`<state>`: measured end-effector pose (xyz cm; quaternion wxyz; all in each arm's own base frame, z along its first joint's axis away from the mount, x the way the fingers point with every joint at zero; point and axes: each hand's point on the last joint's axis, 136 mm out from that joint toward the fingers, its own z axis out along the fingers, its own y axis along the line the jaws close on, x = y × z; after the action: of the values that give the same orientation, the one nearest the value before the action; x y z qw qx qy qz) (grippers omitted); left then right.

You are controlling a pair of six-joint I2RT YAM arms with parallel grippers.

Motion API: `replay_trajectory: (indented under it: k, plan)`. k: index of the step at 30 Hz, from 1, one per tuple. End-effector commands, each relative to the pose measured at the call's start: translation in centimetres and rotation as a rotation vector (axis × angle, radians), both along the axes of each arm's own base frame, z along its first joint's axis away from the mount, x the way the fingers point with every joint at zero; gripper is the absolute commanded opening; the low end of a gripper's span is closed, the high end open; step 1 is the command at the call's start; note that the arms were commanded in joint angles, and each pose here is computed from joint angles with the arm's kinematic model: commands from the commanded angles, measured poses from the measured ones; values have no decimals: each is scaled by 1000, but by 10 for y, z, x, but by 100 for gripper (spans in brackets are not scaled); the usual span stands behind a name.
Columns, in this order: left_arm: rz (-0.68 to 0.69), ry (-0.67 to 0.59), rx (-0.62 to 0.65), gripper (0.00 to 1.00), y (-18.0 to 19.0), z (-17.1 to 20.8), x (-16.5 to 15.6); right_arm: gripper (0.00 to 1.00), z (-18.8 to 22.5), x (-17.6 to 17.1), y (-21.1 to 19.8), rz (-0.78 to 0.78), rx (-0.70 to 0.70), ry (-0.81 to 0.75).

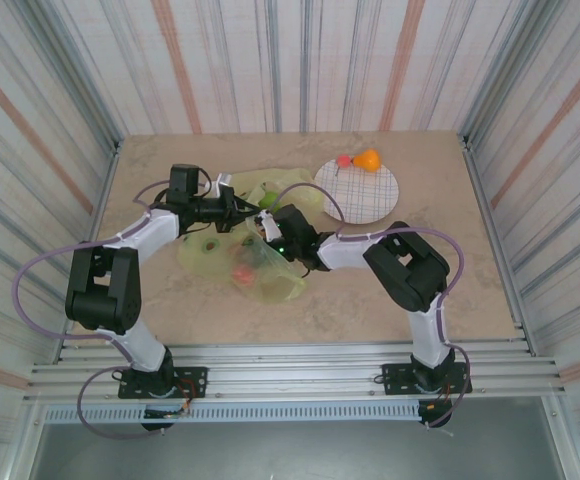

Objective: Place the fruits into the plastic bag

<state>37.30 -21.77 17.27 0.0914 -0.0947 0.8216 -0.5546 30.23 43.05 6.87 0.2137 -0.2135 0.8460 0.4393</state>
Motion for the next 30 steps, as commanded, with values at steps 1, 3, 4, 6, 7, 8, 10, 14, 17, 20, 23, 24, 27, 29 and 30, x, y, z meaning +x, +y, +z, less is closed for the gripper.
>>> replay_trajectory:
  k: [1,3,4,6,7,8,10,14,17,20,23,24,27,29,30]
  plan:
    - [-23,15,-17,0,-3,0,-5,66,8,5,0,-19,12,-13]
    - [-22,15,-17,0,-3,-1,-5,68,11,7,-5,-32,13,-17]
    - [-21,14,-16,0,-3,0,-5,68,12,7,-8,-37,12,-17]
    - [-23,14,-18,0,-3,0,-5,70,15,9,-12,-47,13,-22]
    - [-23,14,-17,0,-3,0,-5,71,17,10,-14,-51,15,-25]
    - [-22,15,-17,0,-3,0,-5,72,18,10,-15,-56,14,-28]
    - [-23,14,-17,0,-3,0,-5,73,21,11,-18,-61,17,-33]
    - [-22,14,-17,0,-3,0,-5,77,23,10,-23,-70,17,-37]
    - [-21,17,-16,0,-3,-1,-5,78,25,9,-26,-76,15,-40]
    - [-22,20,-16,0,-3,-2,-5,78,27,10,-32,-90,12,-48]
    - [-22,18,-17,0,-3,-2,-5,78,32,12,-42,-106,1,-59]
    - [-22,18,-18,0,-3,-1,-5,78,34,13,-47,-112,-5,-65]
    - [-21,18,-18,0,-3,-1,-5,78,40,15,-61,-134,-24,-85]
    - [-20,17,-17,0,-3,-1,-5,78,44,16,-71,-152,-37,-99]
    - [-20,17,-17,0,-3,-1,-5,78,46,16,-76,-160,-46,-106]
